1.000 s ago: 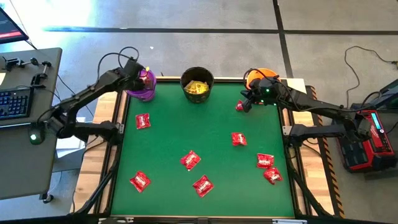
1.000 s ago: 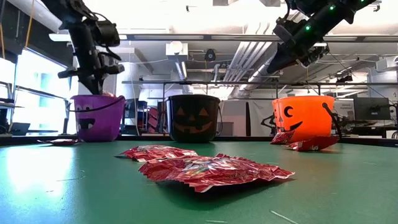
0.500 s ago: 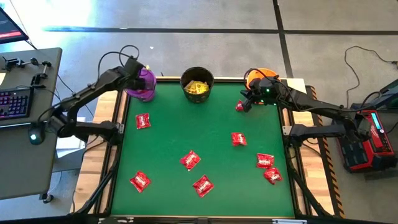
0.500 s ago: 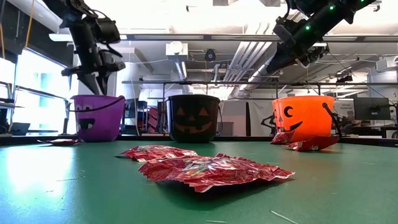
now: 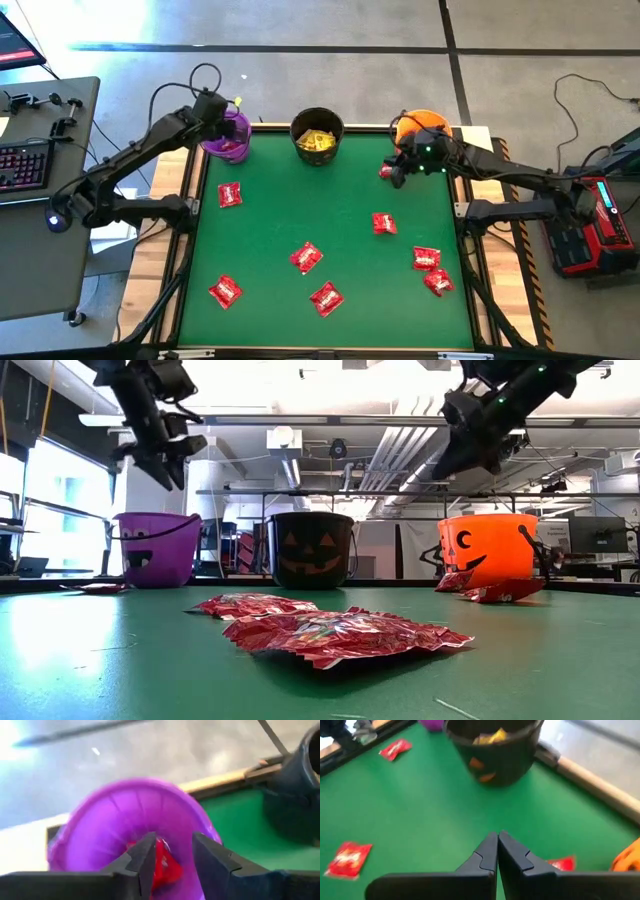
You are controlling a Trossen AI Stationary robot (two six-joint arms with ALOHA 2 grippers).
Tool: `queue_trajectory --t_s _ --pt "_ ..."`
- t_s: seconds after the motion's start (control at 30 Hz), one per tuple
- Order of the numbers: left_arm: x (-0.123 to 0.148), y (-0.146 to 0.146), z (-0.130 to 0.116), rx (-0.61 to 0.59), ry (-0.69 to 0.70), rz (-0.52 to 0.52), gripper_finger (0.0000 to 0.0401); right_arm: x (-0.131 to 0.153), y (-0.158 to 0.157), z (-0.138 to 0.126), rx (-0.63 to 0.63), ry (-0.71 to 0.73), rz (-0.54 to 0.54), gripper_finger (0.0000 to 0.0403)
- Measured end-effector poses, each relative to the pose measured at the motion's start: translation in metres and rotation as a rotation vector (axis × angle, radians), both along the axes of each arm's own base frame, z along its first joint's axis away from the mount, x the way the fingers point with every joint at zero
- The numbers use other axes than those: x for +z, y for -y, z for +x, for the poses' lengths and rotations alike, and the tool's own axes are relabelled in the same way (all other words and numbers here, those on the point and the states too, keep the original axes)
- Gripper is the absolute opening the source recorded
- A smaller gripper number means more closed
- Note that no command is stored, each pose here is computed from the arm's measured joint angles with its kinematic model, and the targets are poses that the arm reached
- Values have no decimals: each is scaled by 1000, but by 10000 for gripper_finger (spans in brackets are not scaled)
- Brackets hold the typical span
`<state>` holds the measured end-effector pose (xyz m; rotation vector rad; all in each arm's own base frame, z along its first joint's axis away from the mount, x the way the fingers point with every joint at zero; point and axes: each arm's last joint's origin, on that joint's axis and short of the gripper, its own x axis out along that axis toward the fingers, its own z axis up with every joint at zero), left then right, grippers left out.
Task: Sort candy by brand, put in halloween buckets
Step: Put the red candy pack into the violet bucket
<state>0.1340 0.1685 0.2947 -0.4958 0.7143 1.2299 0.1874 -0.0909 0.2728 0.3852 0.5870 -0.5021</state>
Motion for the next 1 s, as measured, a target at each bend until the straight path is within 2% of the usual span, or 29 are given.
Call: queue_trajectory --t_s 0.1,0.27,0.37,0.47,0.57,0.73,0.83,1.0 --pt "4 6 10 0 -37 92 95 -6 -12 -1 -10 -42 101 0" --pt "13 17 33 -151 -22 215 50 -18 -38 -5 -37 -182 269 15" --pt "19 26 47 -274 14 272 25 -25 -53 -4 -46 -253 349 47" --pt "24 34 59 -412 91 299 6 -30 -69 1 0 -298 370 93" --pt "30 40 68 -515 188 306 3 -37 -84 7 72 -361 304 143" --pt "32 46 73 -573 242 304 1 -54 -111 18 252 -514 0 211" --pt "30 47 74 -574 235 285 1 -67 -121 25 293 -592 -104 227" --pt "27 50 74 -573 230 249 1 -88 -133 40 377 -651 -149 231"
